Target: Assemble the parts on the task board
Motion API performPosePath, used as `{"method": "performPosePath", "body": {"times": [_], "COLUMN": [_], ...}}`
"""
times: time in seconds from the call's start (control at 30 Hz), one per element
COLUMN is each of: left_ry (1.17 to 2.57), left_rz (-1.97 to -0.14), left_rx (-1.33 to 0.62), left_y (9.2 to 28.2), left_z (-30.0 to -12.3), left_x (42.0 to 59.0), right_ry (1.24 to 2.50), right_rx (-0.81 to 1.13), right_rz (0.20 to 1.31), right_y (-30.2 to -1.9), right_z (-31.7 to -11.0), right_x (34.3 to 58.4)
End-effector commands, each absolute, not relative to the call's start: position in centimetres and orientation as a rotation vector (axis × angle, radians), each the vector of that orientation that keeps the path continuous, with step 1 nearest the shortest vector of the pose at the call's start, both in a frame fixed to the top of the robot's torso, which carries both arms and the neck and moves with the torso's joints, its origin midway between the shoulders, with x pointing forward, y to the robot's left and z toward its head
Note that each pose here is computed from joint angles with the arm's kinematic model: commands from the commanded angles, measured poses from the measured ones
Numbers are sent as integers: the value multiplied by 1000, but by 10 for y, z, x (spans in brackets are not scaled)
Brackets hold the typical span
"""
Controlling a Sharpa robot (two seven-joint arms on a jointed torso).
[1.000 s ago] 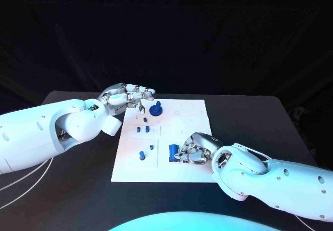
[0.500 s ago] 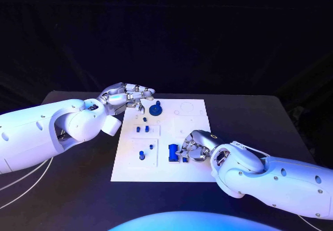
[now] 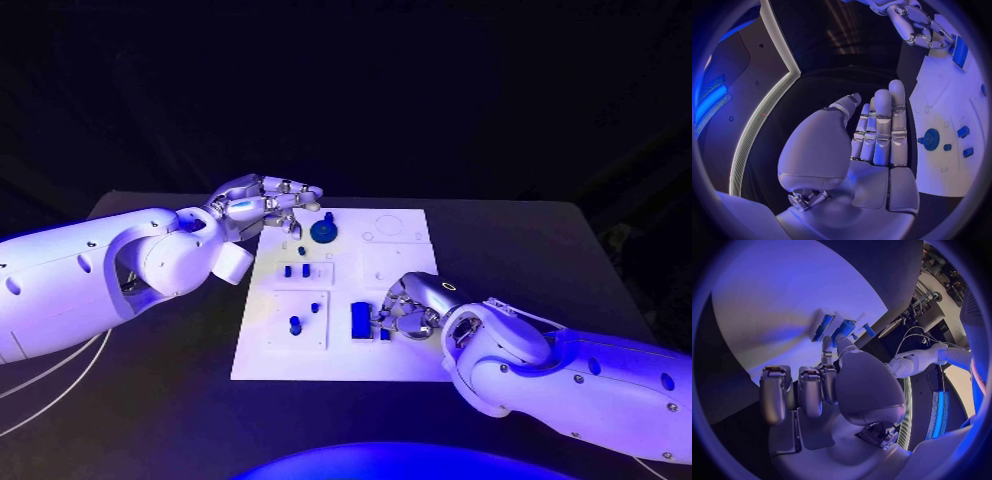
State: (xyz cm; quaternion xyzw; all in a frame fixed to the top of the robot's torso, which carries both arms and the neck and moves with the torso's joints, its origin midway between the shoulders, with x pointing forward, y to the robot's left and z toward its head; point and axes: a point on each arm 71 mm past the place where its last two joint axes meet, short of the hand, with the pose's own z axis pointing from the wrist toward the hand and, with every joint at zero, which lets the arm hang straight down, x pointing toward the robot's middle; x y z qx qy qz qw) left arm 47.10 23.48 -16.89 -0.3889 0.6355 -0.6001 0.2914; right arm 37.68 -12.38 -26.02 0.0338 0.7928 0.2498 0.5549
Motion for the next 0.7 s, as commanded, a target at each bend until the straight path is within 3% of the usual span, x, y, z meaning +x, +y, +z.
{"method": "performPosePath", "body": {"times": [0.03, 0.2, 0.3, 0.5, 0.7], "left_ry": [1690, 1642, 1583, 1480, 1389], "left_rz": [-1623, -1609, -1579, -1495, -1444], "left_rx": [-1023, -1049, -1082, -1147, -1213], "left_y": [232, 233, 234, 238, 244], "left_z": [-169, -174, -180, -194, -208], "left_x": [470, 472, 478, 491, 499], "right_ry": [1811, 1779, 1796, 1752, 1645], "right_rx": [125, 263, 458, 762, 943], "right_rz": [690, 899, 1056, 1192, 1266], "right_y": [-130, -145, -163, -191, -211], "right_z": [-253, -245, -243, -244, -239], "right_x": [379, 392, 411, 451, 489]}}
